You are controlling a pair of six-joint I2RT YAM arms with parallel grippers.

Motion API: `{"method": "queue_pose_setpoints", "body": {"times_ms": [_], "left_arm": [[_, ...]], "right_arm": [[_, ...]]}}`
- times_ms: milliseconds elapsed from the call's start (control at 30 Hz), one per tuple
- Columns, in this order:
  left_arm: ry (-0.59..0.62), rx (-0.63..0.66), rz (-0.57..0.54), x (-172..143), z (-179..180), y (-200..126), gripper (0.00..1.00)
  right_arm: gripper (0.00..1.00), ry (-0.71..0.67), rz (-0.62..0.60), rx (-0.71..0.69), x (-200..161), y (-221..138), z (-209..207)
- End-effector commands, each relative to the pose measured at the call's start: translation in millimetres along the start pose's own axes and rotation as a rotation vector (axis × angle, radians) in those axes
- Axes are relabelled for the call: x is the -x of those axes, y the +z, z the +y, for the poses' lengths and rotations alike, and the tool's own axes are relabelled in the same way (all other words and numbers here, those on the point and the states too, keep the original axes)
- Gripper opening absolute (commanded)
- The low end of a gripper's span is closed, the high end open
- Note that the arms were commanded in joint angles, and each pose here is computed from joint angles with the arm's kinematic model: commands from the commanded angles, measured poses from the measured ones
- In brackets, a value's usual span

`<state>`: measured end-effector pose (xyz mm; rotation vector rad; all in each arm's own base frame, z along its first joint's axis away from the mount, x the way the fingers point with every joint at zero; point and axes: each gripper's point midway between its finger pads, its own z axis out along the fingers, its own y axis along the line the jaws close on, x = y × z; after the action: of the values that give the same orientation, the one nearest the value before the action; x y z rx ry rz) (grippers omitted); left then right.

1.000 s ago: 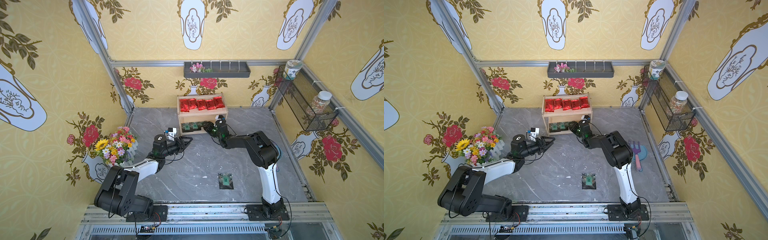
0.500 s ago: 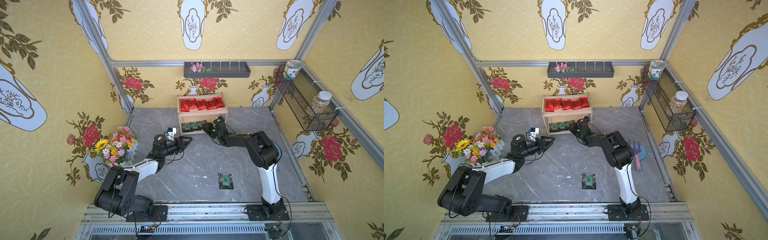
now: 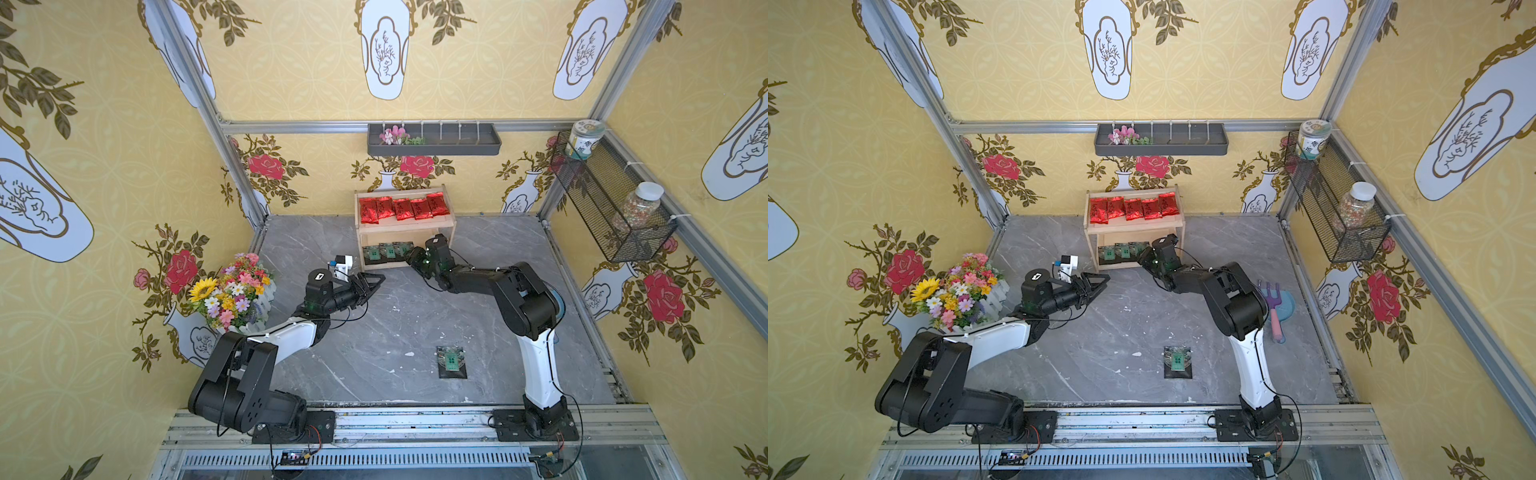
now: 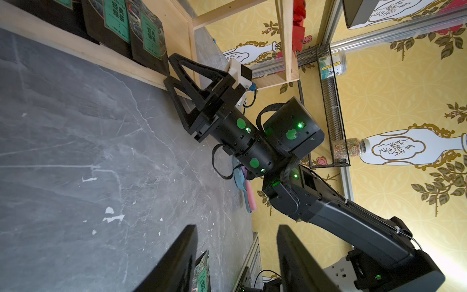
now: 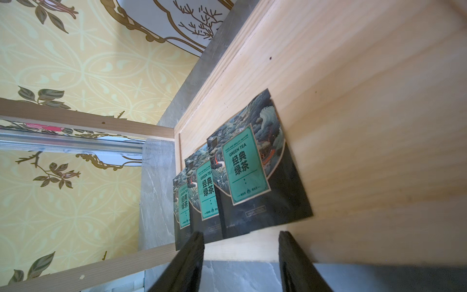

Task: Place the tea bags on the shelf by color
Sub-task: Place the tea bag on the shelf.

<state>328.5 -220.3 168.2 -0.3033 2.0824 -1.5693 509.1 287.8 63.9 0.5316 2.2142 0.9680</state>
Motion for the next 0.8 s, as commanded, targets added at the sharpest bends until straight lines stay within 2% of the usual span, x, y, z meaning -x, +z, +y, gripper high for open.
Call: {"method": "queue_pose_setpoints", "body": {"times_ms": [0,267,600,767], "left_arm": [[0.01,0.021,-0.002,-1,5,-1,0.56],[0.019,0.058,-0.015,2,11,-1,0.56],[0.016,0.107,-0.03,9,23,5,0.56],[0.01,0.131,-0.039,11,29,7,0.56]], "right_arm": [[0.56,-0.068,0.04,-0.027,-1,-1,4],[0.61,-0.163,0.157,-0.086,-17,-9,9],[0.7,-0.246,0.183,-0.109,-20,-27,11],[0.7,-0.277,0.192,-0.113,-22,-29,9]]}}
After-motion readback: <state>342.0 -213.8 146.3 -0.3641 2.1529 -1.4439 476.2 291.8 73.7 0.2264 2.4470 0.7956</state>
